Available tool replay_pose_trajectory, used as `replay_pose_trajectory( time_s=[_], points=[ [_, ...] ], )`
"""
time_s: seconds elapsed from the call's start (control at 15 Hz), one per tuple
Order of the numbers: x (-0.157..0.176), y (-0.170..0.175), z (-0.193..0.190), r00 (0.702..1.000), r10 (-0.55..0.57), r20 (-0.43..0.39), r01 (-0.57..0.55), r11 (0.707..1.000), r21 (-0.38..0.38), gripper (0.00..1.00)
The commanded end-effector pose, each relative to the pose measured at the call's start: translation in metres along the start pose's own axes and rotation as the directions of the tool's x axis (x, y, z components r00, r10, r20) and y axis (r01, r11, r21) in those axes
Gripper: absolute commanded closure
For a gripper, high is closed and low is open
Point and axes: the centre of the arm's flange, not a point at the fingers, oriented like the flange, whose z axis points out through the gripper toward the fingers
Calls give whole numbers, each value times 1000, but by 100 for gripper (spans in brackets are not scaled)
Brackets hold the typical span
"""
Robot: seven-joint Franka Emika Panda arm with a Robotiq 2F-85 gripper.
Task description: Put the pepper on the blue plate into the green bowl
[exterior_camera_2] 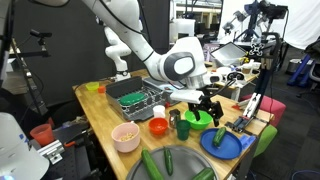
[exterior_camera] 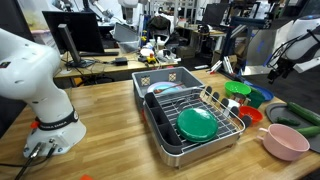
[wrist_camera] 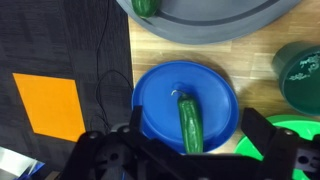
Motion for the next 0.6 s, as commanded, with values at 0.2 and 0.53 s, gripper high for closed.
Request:
replay_pose_trajectory(
  time_s=[0.2, 0.53],
  points=[
    [46, -4, 52, 988, -153, -30, 154, 986, 69, 0],
    [66, -7, 73, 957, -289, -17, 289, 955, 61, 0]
  ],
)
